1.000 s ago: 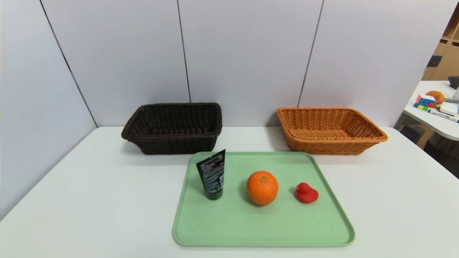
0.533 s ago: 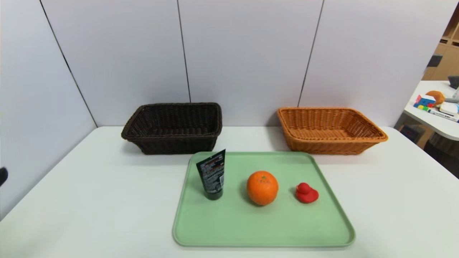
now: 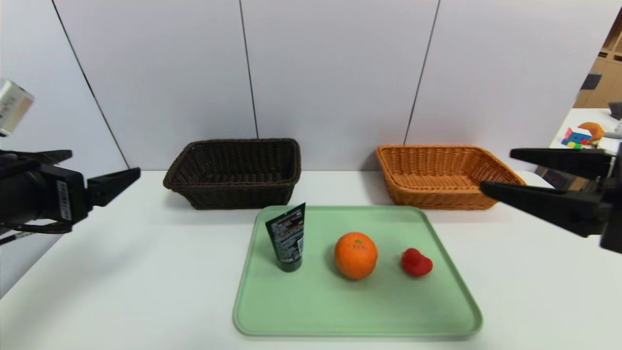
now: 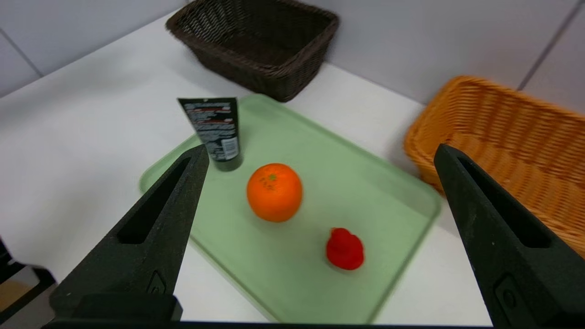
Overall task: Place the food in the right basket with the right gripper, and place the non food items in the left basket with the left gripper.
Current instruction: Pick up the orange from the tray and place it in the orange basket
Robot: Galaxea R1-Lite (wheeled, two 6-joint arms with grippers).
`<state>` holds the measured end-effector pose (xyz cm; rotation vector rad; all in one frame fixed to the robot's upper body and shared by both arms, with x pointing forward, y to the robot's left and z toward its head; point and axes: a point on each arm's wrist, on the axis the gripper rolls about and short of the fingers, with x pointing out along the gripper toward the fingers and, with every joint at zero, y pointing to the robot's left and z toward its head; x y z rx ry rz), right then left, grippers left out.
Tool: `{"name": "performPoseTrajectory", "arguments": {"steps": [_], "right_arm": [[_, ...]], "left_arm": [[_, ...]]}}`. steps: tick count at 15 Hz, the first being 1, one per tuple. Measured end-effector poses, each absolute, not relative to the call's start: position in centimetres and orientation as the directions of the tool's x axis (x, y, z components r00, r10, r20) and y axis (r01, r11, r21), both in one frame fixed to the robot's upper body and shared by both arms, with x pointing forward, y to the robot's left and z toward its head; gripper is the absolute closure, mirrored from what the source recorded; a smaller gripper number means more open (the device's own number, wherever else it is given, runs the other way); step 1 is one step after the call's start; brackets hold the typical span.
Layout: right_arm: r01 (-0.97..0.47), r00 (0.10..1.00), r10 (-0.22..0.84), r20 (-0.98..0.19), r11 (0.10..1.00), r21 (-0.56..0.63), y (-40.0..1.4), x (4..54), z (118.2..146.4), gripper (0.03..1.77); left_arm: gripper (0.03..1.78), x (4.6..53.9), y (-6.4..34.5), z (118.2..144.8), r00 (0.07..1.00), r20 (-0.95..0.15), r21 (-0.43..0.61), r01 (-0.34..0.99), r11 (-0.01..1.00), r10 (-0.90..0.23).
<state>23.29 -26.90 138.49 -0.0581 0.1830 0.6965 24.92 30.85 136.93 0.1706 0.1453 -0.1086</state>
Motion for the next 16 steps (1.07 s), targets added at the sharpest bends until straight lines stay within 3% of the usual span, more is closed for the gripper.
{"name": "performPoseTrajectory", "arguments": {"steps": [5, 9, 16], "right_arm": [[-0.698, 0.672, 0.673, -0.31, 0.715, 0.039, -22.2, 27.0, 132.9, 0.1], [-0.703, 0.651, 0.66, -0.375, 0.71, 0.028, -20.1, 27.3, 129.2, 0.1], [-0.693, 0.657, 0.64, -0.399, 0.721, 0.014, -18.4, 27.9, 125.0, 0.1]], "left_arm": [[0.12, 26.5, 29.4, 133.1, 0.944, -0.308, 0.15, 0.167, 0.974, -0.114], [0.12, 26.7, 29.0, 132.6, 0.934, -0.33, 0.086, 0.173, 0.981, -0.136], [0.12, 26.6, 28.3, 132.1, 0.931, -0.324, 0.079, 0.204, 0.976, -0.168]]}}
